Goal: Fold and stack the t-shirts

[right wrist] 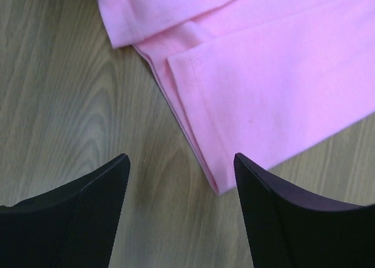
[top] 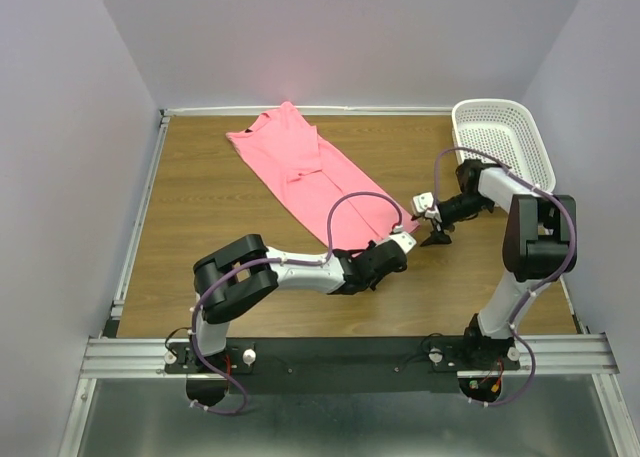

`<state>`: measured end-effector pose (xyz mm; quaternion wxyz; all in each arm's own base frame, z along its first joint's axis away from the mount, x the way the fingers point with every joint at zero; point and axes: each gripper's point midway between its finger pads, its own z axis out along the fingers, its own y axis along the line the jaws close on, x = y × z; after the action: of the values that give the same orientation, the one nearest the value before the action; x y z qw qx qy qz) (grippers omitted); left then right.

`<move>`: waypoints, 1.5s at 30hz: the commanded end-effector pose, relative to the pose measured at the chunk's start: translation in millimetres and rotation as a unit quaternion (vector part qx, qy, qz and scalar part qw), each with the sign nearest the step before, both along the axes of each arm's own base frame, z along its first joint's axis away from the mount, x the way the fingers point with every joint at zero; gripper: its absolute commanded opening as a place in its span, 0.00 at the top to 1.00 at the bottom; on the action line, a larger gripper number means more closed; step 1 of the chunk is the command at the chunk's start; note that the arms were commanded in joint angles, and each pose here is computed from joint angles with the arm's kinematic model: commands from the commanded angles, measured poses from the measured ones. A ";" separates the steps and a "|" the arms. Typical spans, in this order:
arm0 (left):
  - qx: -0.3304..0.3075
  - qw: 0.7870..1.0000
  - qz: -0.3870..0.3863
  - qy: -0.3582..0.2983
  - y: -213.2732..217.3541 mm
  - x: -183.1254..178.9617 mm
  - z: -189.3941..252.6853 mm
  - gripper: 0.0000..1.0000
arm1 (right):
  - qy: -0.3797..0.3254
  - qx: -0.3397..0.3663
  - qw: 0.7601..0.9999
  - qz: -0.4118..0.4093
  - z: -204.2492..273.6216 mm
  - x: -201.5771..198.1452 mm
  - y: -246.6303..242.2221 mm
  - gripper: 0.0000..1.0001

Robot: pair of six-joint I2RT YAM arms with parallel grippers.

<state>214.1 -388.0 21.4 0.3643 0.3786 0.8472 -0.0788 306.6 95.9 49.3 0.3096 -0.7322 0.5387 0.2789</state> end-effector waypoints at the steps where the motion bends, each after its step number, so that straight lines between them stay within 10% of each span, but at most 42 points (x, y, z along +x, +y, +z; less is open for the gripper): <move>1: 0.084 0.996 0.000 0.033 42.0 -17.2 -40.1 1.00 | -0.041 -0.009 0.997 0.060 -9.8 -0.8 15.0 0.22; 22: -0.010 0.998 -0.051 0.047 31.1 -37.8 -6.4 1.00 | -0.027 -0.093 0.993 0.067 -53.2 16.6 27.7 0.54; 30: -0.021 0.997 -0.056 0.054 31.0 -41.7 -5.2 1.00 | -0.017 -0.110 0.991 0.078 -61.7 3.3 27.0 0.75; 32: -0.027 0.996 -0.060 0.056 29.2 -43.6 -4.1 1.00 | -0.017 -0.110 0.990 0.083 -60.3 -1.8 29.6 1.00; 45: -0.166 0.981 -0.079 0.069 33.0 -38.3 49.8 1.00 | 0.036 -0.033 0.995 0.085 4.5 -16.6 59.9 0.99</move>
<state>172.2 -346.4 41.9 0.3342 0.3929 0.8312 -0.2076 289.9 143.4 27.4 0.2312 -0.7874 0.4992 0.2781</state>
